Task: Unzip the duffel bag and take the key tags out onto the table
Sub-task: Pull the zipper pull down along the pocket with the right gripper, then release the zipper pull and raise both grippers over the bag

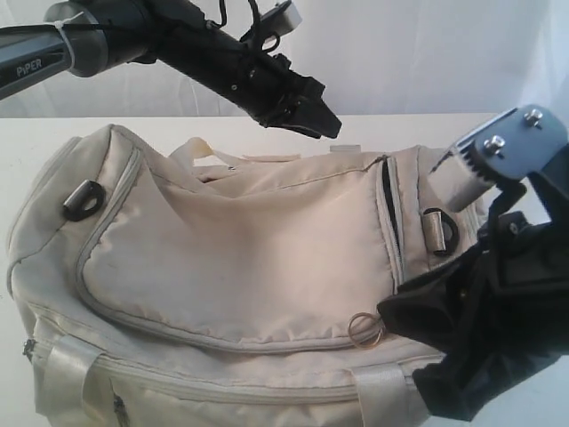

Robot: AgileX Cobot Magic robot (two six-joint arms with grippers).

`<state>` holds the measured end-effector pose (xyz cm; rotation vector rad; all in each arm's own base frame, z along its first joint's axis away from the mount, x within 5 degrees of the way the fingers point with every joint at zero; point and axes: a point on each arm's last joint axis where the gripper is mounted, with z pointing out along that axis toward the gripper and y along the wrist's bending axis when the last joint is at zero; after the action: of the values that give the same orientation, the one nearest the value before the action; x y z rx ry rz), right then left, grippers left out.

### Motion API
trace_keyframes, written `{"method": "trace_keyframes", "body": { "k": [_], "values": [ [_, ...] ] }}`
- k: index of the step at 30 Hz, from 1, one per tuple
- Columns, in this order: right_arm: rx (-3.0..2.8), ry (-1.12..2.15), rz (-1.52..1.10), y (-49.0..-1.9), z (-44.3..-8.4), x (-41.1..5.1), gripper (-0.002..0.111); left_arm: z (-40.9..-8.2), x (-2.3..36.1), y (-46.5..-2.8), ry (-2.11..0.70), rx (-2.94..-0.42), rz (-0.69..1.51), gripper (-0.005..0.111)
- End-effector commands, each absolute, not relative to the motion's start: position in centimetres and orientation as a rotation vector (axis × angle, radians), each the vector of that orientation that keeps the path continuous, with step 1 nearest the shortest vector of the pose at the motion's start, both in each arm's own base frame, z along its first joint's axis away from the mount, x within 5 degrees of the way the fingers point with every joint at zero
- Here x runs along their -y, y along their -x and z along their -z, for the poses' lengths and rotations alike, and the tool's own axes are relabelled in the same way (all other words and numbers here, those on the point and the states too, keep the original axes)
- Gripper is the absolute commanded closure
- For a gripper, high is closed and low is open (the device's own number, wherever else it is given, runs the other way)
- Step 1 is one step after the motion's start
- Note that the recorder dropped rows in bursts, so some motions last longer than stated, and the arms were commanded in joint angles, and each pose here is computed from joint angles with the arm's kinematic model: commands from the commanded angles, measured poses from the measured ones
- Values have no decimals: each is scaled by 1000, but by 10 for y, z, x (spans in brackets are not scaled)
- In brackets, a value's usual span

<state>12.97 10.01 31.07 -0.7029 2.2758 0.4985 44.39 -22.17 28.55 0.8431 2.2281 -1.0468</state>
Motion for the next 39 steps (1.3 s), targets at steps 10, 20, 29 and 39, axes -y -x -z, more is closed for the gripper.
{"method": "trace_keyframes", "body": {
  "k": [10,20,29,39],
  "values": [
    [-2298,565,-274,-136,-333,-82,59,-376,183,-380,-1186,-2182,982,52],
    [-2306,591,-111,-157,-361,-75,63,-385,165,-323,-1201,-2275,936,74],
    [-2388,538,25,-197,-344,-54,101,-389,144,-229,-1090,-2194,930,107],
    [-2531,653,-370,-240,-317,-75,99,-320,159,-173,-957,-2136,849,107]
  ]
}}
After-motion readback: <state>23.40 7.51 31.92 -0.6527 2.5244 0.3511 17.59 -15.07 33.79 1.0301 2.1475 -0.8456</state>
